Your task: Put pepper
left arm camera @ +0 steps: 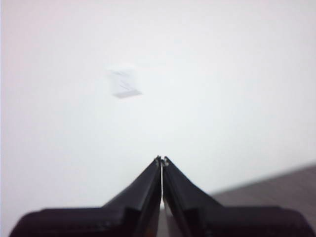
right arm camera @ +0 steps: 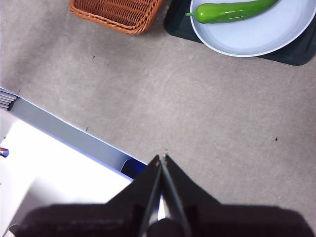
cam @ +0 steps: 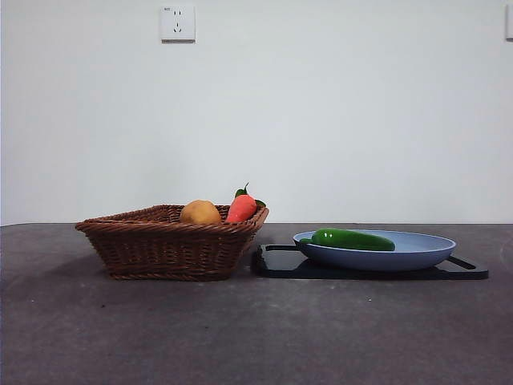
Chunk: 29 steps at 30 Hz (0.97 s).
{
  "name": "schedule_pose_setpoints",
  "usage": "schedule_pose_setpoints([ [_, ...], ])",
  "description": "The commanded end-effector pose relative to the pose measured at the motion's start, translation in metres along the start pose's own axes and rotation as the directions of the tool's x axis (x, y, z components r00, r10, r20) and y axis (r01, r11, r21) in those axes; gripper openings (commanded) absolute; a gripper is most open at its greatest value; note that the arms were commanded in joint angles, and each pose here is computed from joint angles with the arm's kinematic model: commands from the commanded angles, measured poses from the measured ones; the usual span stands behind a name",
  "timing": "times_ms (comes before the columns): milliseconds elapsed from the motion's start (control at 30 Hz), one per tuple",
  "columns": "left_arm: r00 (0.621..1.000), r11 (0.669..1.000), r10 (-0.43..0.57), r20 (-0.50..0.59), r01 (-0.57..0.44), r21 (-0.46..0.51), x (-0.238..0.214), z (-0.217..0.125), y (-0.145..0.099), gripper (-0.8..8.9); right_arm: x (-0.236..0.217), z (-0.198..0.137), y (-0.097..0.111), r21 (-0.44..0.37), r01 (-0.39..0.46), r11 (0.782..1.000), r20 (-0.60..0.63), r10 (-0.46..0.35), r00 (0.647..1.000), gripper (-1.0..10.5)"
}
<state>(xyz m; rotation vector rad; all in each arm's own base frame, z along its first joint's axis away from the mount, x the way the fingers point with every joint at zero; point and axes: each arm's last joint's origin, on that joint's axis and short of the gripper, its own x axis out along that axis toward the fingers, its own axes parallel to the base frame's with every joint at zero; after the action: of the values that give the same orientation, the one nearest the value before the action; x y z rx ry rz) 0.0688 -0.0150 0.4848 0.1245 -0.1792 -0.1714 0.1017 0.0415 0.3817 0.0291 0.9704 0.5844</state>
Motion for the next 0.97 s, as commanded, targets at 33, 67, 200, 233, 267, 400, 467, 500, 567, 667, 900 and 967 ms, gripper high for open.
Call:
schedule_pose_setpoints([
  [33,0.996,0.996,0.079,0.045,-0.081,0.031,-0.006,-0.024,0.002,0.08,-0.003,0.001,0.001,-0.005,0.001,1.000,-0.001,-0.001,1.000,0.1],
  [67,0.993,0.994,0.104,0.060,-0.106,0.035,-0.008,-0.033,0.002,0.08,-0.003,0.001,0.001,-0.005,0.001,1.000,-0.001,-0.001,1.000,0.1],
  [200,0.976,0.981,0.187,0.109,-0.192,0.037,-0.012,-0.084,0.001,0.08,-0.003,0.001,0.001,-0.005,0.001,1.000,-0.001,-0.001,1.000,0.1],
  [233,0.973,0.979,0.199,0.117,-0.204,0.030,-0.012,-0.098,0.000,0.08,-0.003,0.001,0.001,-0.005,0.001,1.000,-0.001,-0.001,1.000,0.1],
  [267,0.971,0.977,0.207,0.120,-0.211,0.025,-0.013,-0.111,-0.001,0.08,-0.003,0.001,0.001,-0.005,0.001,1.000,-0.001,-0.001,1.000,0.1],
  [400,0.967,0.973,0.233,0.104,-0.232,-0.018,-0.016,-0.165,-0.005,0.08,-0.003,0.001,0.001,-0.005,0.001,1.000,-0.001,-0.001,1.000,0.1],
  [467,0.966,0.970,0.244,0.083,-0.241,-0.038,-0.017,-0.189,-0.007,0.08,-0.003,0.001,0.001,-0.005,0.001,1.000,-0.001,-0.001,1.000,0.1],
  [500,0.966,0.968,0.248,0.069,-0.245,-0.048,-0.019,-0.201,-0.008,0.08,-0.003,0.001,0.001,-0.005,0.001,1.000,-0.001,-0.001,1.000,0.1],
  [567,0.966,0.965,0.257,0.038,-0.254,-0.065,-0.021,-0.222,-0.009,0.08,-0.003,0.001,0.001,-0.005,0.001,1.000,-0.001,-0.001,1.000,0.1],
  [667,0.964,0.960,0.267,-0.001,-0.266,-0.088,-0.023,-0.246,-0.011,0.08,-0.003,0.001,0.001,-0.005,0.001,1.000,-0.001,-0.001,1.000,0.1],
  [900,0.960,0.955,0.269,-0.081,-0.277,-0.104,-0.025,-0.282,-0.014,0.08,-0.003,0.001,0.001,-0.005,0.001,1.000,-0.001,-0.001,1.000,0.1],
  [967,0.958,0.955,0.266,-0.104,-0.277,-0.109,-0.025,-0.290,-0.015,0.08,-0.003,0.001,0.001,-0.005,0.001,1.000,-0.001,-0.001,1.000,0.1],
])
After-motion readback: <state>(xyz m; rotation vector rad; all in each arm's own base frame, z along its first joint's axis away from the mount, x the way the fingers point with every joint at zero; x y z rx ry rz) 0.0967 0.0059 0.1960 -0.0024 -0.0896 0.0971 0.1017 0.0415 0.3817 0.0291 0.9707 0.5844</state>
